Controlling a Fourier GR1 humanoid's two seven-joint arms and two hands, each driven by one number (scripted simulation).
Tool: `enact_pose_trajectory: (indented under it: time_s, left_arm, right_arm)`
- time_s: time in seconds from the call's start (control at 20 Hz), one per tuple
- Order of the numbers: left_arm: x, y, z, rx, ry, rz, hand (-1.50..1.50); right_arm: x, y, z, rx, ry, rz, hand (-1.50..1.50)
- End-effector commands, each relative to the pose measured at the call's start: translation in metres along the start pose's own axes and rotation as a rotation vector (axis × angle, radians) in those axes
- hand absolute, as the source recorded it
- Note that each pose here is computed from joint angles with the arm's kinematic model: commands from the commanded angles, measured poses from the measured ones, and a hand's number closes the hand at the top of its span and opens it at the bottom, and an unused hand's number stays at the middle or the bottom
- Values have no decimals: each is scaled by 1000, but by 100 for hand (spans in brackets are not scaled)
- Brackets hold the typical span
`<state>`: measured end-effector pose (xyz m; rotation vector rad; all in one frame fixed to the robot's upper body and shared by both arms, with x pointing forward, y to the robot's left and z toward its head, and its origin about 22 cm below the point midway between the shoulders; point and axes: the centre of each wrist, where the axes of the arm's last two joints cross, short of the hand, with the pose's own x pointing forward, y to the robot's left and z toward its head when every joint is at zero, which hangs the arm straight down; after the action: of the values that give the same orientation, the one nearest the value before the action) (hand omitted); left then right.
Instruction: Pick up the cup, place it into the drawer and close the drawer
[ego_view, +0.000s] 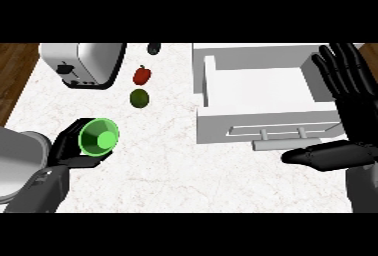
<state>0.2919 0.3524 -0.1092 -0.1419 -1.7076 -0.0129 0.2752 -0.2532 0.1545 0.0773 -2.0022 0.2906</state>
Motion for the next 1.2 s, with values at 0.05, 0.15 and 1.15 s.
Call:
enact_pose_trajectory:
  time_s: [0.05, 0.15, 1.15]
  left_arm:
    - [1, -6, -5, 40, -216, -119, 150]
    - [0, -4, -2, 94, -262, -152, 150]
    - [43, -152, -110, -8, -471, 53, 150]
  right_arm:
    - [0, 0, 2, 9, -12, -11, -150]
    - [3, -4, 4, 6, -6, 7, -150]
    - [-1, -27, 9, -50, 46, 36, -150]
